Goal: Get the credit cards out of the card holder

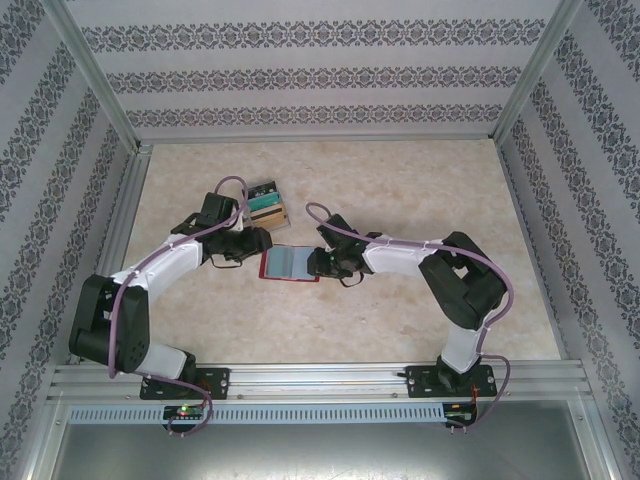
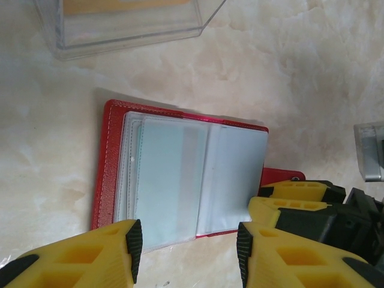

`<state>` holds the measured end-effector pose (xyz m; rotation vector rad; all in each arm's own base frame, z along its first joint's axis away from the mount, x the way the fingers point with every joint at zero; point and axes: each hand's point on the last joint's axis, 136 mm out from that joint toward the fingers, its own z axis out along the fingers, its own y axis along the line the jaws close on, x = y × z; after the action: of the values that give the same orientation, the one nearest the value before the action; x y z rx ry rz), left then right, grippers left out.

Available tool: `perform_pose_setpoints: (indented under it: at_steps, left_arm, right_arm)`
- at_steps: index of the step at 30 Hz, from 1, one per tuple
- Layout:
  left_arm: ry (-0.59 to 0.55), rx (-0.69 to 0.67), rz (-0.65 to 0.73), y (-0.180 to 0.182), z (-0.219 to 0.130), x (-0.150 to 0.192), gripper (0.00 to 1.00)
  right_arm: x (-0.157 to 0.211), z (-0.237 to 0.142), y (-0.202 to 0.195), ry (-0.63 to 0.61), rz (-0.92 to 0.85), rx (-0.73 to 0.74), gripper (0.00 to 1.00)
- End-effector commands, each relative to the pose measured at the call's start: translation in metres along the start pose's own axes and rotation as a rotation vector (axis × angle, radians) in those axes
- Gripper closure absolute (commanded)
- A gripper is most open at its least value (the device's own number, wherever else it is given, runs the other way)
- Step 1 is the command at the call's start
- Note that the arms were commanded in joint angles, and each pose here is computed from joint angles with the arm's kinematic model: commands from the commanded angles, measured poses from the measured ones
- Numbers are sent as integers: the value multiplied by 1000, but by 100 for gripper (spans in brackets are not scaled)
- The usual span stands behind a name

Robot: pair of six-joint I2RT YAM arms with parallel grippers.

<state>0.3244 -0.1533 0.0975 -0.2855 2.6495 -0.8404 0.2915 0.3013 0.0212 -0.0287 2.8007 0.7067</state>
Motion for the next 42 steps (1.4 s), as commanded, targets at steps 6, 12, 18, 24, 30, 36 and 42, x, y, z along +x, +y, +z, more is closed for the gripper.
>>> perform_pose_setpoints:
  at_steps: [6,12,18,24,30,36,42]
  left_arm:
    - [30,24,-16,-5,11,6,52]
    - [46,16,-28,-4,17,11,52]
    - [50,19,-41,-3,21,15,52]
    - [83,25,-45,-3,32,22,52]
    - [112,4,-44,0,42,28,52]
    - [145,-48,-40,9,52,35,52]
    - [136,-143,-37,23,51,36,53]
  right_arm:
    - [-3,13,-2,17,15,12,68]
    - [-1,16,-3,28,17,14,74]
    - [2,15,-5,23,17,17,76]
    - [3,17,-4,30,20,12,76]
    - [3,16,-4,30,22,14,76]
    - [4,16,-5,28,22,15,76]
    - [4,16,-5,31,25,12,76]
